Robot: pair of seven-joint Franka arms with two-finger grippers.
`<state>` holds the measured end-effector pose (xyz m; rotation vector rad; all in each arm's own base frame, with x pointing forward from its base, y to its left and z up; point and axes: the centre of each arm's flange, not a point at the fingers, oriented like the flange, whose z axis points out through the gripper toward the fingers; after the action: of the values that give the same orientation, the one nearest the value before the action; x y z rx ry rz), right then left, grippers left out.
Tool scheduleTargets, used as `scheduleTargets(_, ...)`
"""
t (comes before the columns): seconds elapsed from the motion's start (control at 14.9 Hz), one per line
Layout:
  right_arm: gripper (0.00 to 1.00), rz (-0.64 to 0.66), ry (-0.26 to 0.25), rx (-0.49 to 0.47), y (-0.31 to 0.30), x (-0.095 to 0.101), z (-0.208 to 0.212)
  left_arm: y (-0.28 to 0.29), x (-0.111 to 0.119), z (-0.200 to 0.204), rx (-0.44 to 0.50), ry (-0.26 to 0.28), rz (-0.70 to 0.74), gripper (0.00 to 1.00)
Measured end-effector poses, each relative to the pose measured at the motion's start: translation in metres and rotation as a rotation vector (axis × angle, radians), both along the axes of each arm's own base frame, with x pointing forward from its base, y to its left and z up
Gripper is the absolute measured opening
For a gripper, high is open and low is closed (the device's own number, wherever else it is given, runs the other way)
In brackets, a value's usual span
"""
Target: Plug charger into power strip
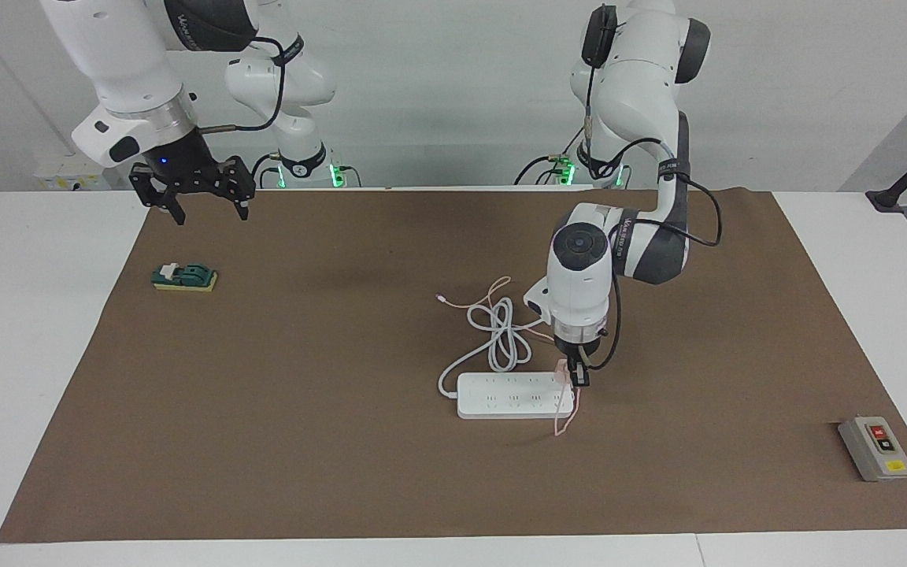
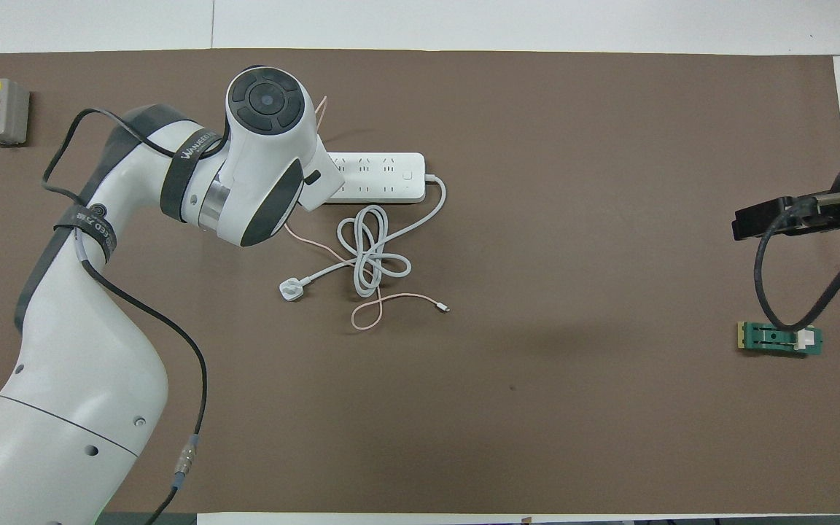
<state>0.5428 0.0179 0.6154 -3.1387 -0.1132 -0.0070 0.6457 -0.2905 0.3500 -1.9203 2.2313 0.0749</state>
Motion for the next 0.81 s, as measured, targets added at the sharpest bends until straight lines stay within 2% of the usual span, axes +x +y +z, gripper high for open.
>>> scheduleTargets(0.81, 1.0, 0.002, -0.001, 0.0, 0.0011, 0.0, 0.0003, -0.0009, -0.0058, -0.0067, -0.061, 0.026, 0.082, 0.29)
